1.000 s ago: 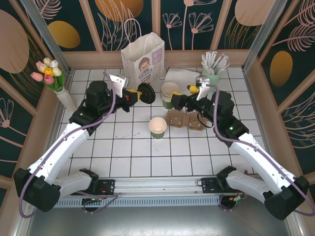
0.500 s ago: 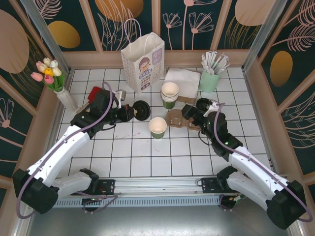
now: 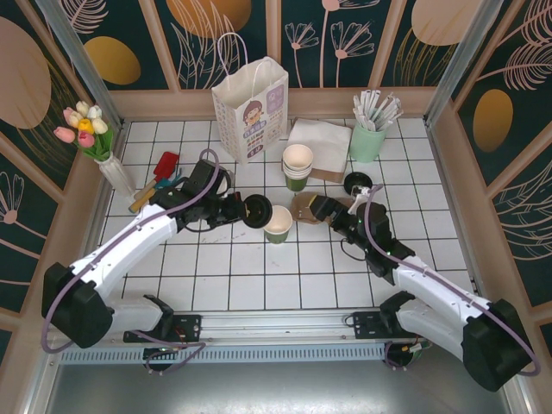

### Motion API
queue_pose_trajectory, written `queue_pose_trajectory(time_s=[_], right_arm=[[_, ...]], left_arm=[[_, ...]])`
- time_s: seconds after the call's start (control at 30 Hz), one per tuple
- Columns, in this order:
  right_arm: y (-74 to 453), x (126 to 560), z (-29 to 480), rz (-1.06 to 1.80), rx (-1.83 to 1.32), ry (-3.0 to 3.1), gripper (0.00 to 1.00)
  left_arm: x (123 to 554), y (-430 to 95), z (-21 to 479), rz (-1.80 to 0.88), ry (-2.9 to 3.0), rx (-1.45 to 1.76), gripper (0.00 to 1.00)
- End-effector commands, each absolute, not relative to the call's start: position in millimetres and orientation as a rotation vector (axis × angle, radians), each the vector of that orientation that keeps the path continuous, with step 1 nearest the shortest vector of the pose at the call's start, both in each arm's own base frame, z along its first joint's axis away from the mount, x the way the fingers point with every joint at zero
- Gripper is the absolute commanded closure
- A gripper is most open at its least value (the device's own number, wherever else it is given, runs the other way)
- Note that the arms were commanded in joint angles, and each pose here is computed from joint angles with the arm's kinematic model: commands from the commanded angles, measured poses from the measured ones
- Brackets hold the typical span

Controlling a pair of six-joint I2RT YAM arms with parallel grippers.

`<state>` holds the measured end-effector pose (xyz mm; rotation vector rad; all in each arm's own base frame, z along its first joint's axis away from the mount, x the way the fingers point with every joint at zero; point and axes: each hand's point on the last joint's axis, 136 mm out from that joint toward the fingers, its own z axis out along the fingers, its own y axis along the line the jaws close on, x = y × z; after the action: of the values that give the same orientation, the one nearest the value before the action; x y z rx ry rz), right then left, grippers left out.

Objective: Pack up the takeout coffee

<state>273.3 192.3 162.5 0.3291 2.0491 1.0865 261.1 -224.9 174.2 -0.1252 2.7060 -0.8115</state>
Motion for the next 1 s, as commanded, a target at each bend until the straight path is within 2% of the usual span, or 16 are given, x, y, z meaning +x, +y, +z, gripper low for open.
queue_pose_trajectory(time_s=[0.0, 0.3, 0.97], right_arm=[[204, 269, 170, 1.227, 0.321, 1.999, 0.02], [238, 254, 180, 1.461, 0.156, 1.999, 0.01], [293, 255, 178, 1.536, -0.104, 2.052, 0.02]], left_arm=[[259, -227, 173, -0.762, 2.765, -0.156, 1.0], [262, -243, 156, -0.593, 2.864, -0.102, 1.0], [267, -267, 149, -0.661, 2.923, -0.015, 1.0]])
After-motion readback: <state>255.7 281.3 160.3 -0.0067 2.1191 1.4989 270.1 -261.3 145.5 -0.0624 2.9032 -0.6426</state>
